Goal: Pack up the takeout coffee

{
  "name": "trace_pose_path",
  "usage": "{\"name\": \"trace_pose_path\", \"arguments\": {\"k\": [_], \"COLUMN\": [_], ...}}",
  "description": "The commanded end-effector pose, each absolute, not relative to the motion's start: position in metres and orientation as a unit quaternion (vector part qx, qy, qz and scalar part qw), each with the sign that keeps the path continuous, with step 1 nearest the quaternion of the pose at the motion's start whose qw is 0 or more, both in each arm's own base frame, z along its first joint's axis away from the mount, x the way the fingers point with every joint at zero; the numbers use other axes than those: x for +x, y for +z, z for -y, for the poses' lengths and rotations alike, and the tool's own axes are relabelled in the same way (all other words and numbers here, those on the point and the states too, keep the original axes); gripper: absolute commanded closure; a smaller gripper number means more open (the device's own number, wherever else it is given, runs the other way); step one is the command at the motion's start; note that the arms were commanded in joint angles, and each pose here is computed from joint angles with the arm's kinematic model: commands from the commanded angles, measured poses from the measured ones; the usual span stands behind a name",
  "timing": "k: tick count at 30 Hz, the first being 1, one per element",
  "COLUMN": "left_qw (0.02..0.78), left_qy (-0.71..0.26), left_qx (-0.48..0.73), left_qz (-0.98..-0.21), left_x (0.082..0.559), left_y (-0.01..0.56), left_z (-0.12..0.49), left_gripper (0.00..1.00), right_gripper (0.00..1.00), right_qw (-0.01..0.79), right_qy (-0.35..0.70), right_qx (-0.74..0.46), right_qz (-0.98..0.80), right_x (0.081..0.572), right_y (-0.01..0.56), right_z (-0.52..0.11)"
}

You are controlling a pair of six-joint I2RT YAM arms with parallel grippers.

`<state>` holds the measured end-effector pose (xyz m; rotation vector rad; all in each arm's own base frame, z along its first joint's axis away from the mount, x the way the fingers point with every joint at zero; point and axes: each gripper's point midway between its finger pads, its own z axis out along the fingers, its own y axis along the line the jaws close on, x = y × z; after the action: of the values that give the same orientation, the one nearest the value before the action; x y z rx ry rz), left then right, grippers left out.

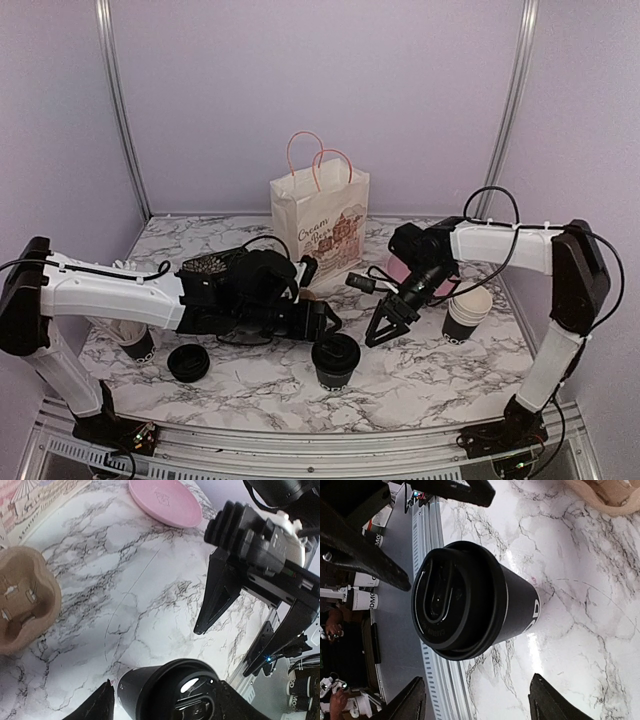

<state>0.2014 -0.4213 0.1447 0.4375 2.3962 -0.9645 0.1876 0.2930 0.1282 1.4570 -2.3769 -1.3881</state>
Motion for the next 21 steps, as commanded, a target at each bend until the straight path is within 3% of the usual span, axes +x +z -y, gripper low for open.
{"name": "trace_pose_path", "arguments": {"k": [1,10,21], "left_qw": [0.303,0.35,0.303], "left_qy": [-0.329,-0.297,-0.371], "left_qx": [0.181,0.177,0.174], "left_qz": [-0.876,-0.871,-0.86], "left_x": [0.211,0.214,0.195], "left_y": [0.175,0.19,0.163], "left_z": [0.411,0.374,0.39], "left_gripper": [0.3,0.27,0.34], "right_gripper": [0.31,0.3,0.22], "right_qw": [-0.049,-0.222,-0.217], "right_qy": [-0.397,-0.266,-0.206], "right_qx": [0.51,0.646,0.714], "right_qz": [0.761,0.68,0.633], "right_x": [0.2,0.207,0.189], "right_y": [0.144,0.187,0.157], "right_z": [-0.285,-0.294,-0.332]}}
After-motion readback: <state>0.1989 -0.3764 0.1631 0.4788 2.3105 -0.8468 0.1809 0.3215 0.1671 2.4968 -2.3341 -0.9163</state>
